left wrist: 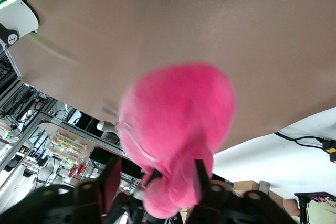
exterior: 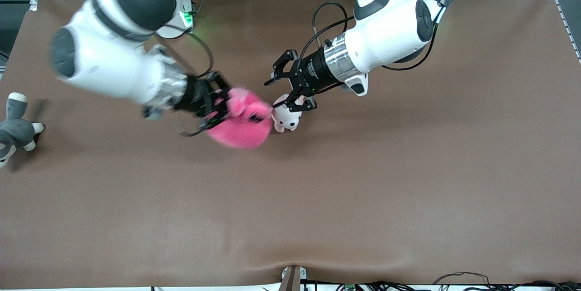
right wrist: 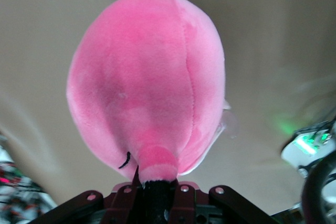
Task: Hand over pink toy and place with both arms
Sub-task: 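Carry the plush with the right gripper while the left gripper withdraws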
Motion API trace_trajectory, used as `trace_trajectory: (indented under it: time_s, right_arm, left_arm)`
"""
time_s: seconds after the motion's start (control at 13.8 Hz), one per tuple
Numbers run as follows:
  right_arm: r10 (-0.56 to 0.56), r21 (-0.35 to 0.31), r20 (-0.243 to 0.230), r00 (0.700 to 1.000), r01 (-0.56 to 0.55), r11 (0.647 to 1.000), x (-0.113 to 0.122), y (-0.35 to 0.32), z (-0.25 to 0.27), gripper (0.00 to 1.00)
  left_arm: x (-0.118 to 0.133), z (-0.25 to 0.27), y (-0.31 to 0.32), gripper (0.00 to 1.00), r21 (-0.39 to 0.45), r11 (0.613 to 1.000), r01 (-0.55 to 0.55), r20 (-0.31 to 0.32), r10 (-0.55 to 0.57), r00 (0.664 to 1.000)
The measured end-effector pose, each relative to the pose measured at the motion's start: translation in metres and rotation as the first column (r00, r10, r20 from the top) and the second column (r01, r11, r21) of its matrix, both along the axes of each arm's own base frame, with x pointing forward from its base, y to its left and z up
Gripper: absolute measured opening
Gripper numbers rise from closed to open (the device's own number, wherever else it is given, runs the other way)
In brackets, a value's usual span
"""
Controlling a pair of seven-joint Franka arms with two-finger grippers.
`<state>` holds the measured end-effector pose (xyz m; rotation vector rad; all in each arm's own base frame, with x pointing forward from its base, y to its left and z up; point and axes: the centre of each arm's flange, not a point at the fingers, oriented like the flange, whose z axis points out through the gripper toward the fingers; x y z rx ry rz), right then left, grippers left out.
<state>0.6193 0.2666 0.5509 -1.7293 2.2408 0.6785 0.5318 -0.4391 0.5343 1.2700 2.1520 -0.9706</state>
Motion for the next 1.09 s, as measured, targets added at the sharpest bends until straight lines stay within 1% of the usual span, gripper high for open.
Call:
trace_trajectory:
  time_s: [0.22,0.36,0.51,0.58,0.73,0.87,0.94,1.02,1.09]
  right_arm:
    - [-0.042,0.003,0.046,0.998,0.042,0.999,0.032,-0.097,-0.001,0.15]
    - [0.016,0.005,0.046,0.999,-0.016,1.000,0.039,-0.174,-0.012,0.15]
    - [0.127,0.022,0.083,0.988,-0.129,0.991,0.046,-0.249,-0.043,0.15]
    - [0.187,0.036,0.106,0.977,-0.191,0.981,0.051,-0.285,-0.071,0.15]
    - [0.309,0.076,0.153,0.939,-0.323,0.943,0.057,-0.347,-0.142,0.15]
    - [0.385,0.119,0.200,0.901,-0.413,0.903,0.054,-0.402,-0.211,0.15]
    - [0.409,0.137,0.222,0.885,-0.444,0.886,0.049,-0.423,-0.238,0.15]
    - [0.429,0.151,0.241,0.871,-0.470,0.870,0.045,-0.438,-0.259,0.15]
    - [0.444,0.161,0.259,0.858,-0.491,0.856,0.042,-0.448,-0.275,0.15]
  left_arm:
    - [0.003,0.001,0.005,0.99,0.007,1.000,0.006,-0.010,-0.006,1.000]
    - [0.010,0.010,0.020,1.00,0.025,1.000,0.012,-0.003,-0.012,1.000]
    - [0.016,0.027,0.040,1.00,0.076,0.996,0.041,0.014,-0.043,0.999]
    - [0.018,0.036,0.051,1.00,0.112,0.992,0.059,0.025,-0.063,0.998]
    - [0.023,0.051,0.074,1.00,0.210,0.973,0.091,0.046,-0.103,0.994]
    - [0.025,0.053,0.095,1.00,0.339,0.931,0.135,0.058,-0.164,0.985]
    - [0.026,0.052,0.101,1.00,0.405,0.897,0.176,0.077,-0.226,0.971]
    - [0.024,0.050,0.106,1.00,0.465,0.854,0.234,0.092,-0.309,0.946]
    - [0.021,0.047,0.110,1.00,0.519,0.799,0.304,0.087,-0.403,0.911]
